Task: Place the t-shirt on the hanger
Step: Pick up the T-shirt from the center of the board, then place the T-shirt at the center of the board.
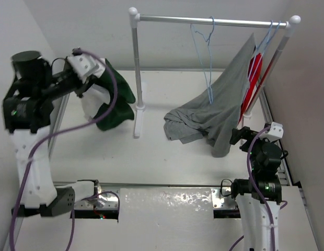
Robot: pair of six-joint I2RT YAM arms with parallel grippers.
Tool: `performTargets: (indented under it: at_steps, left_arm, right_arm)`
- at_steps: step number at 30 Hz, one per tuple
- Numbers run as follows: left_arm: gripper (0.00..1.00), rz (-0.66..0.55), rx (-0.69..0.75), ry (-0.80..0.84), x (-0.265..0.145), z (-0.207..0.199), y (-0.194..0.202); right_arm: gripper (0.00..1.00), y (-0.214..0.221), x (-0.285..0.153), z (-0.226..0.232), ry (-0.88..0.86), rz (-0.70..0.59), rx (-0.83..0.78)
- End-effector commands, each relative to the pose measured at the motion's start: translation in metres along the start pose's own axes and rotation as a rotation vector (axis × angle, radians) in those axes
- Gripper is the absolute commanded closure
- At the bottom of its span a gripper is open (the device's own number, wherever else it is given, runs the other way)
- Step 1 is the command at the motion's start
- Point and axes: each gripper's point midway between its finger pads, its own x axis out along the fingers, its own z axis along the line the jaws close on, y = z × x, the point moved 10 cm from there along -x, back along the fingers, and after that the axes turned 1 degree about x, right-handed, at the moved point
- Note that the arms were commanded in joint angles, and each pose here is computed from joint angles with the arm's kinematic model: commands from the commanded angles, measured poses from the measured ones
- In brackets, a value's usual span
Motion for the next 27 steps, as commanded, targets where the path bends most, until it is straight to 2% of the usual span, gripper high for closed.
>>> performTargets:
  at_steps: [1,4,8,12,18,20,21,23,27]
  left_arm:
    - [1.00,-0.238,0.086,0.392,-0.041,-0.053,-0.033]
    - [1.00,-0.343,0.085,0.395,-0.059,-0.056,-0.061]
    - [1.00,-0.334,-0.044,0.331,-0.043,-0.040,-0.064]
    - [1.00,-0.233,-0.144,0.237,0.004,-0.020,-0.028]
    - [0.99,0.019,-0.245,0.196,0.085,-0.019,0.065]
    - [0.81,0.121,-0.257,0.230,0.108,-0.023,0.100]
    - [0.54,0.157,-0.261,0.236,0.115,-0.024,0.112]
    - [0.36,0.276,-0.283,0.238,0.134,-0.026,0.147]
    - [0.34,0.346,-0.286,0.226,0.137,-0.030,0.164]
  right_arm:
    - [0.01,-0.019,-0.001,0.007,-0.057,-0.064,-0.035]
    - [0.01,-0.020,-0.001,0.008,-0.069,-0.063,-0.043]
    - [0.01,-0.022,-0.003,0.008,-0.075,-0.061,-0.054]
    - [0.01,-0.022,-0.003,0.013,-0.126,-0.048,-0.056]
    - [0.01,-0.022,0.002,0.017,-0.176,-0.013,-0.054]
    - [0.01,-0.021,0.005,0.018,-0.186,0.003,-0.052]
    - [0.01,-0.020,0.006,0.019,-0.198,0.011,-0.052]
    - [0.01,-0.019,0.007,0.022,-0.247,0.030,-0.056]
    - [0.01,-0.020,0.008,0.033,-0.379,0.077,-0.061]
